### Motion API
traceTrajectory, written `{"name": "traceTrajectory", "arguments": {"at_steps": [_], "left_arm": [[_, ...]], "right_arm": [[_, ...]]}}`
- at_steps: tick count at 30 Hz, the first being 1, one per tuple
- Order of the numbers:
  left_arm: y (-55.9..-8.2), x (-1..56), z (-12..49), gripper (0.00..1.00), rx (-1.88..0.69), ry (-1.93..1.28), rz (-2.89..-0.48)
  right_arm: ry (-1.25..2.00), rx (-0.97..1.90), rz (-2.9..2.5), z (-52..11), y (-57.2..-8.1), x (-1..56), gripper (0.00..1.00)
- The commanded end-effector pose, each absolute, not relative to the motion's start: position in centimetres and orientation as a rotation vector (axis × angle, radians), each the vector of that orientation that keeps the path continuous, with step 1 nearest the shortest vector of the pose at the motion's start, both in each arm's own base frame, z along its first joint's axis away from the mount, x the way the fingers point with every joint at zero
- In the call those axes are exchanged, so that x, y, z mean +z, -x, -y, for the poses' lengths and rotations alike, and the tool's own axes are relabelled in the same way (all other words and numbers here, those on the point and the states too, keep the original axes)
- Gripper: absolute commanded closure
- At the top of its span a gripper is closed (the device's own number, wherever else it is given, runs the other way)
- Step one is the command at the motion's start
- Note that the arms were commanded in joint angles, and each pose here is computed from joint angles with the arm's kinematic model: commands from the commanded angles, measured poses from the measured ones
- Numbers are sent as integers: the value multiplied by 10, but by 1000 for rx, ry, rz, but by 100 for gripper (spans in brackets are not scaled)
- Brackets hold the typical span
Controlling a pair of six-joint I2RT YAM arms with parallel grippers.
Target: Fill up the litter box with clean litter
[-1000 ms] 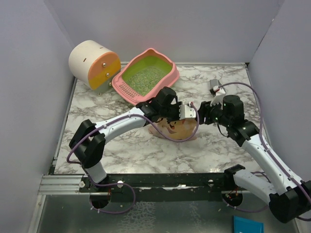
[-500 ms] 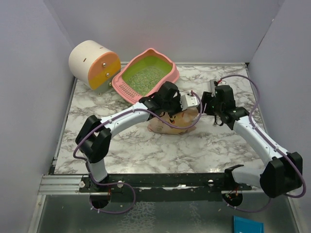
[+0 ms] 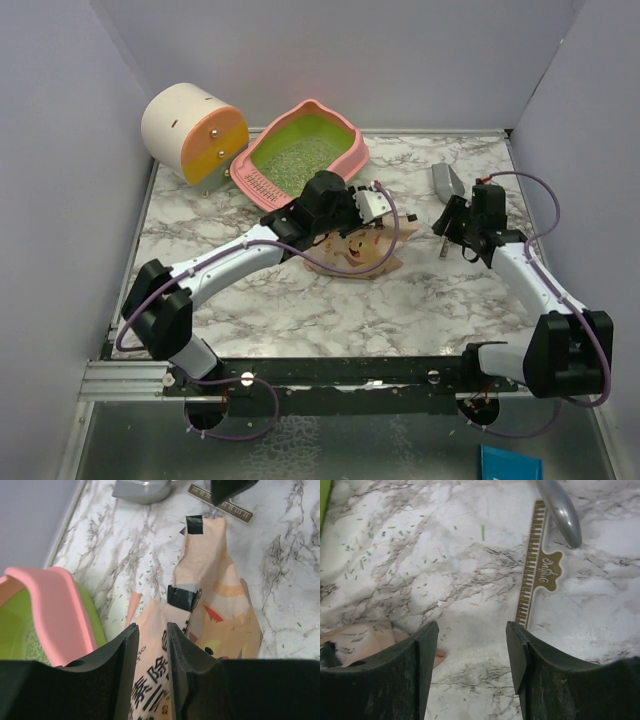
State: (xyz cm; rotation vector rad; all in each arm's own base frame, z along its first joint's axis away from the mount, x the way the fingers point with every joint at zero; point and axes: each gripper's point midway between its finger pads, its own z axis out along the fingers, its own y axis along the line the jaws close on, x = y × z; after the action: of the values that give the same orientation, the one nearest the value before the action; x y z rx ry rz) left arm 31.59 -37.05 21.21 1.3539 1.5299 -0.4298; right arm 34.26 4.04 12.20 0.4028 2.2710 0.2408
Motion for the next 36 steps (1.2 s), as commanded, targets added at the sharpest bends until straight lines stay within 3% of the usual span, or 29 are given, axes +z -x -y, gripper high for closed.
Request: {"name": "traceTrajectory", "arguments": {"at_steps": [1, 15, 24, 26, 29, 36], "left_arm": [[-323, 281, 348, 67, -366, -1103, -1413], [-296, 296, 316, 67, -386, -1015, -1366], [-293, 294, 317, 67, -403, -1024, -1364], [-292, 293, 318, 67, -408, -1031, -1364], [-292, 289, 319, 67, -410, -1039, -1371], [-286, 286, 328, 61, -469, -1073, -1388]], "right_arm": [[-583, 250, -2251, -16, -342, 99, 43], [-782, 157, -2254, 34, -364, 45, 45], [-782, 202, -2247, 31, -372, 31, 56], [-763, 213, -2244, 29, -372, 30, 64], [-741, 234, -2257, 25, -372, 30, 97], [-575, 413, -2224, -5, -357, 66, 99]]}}
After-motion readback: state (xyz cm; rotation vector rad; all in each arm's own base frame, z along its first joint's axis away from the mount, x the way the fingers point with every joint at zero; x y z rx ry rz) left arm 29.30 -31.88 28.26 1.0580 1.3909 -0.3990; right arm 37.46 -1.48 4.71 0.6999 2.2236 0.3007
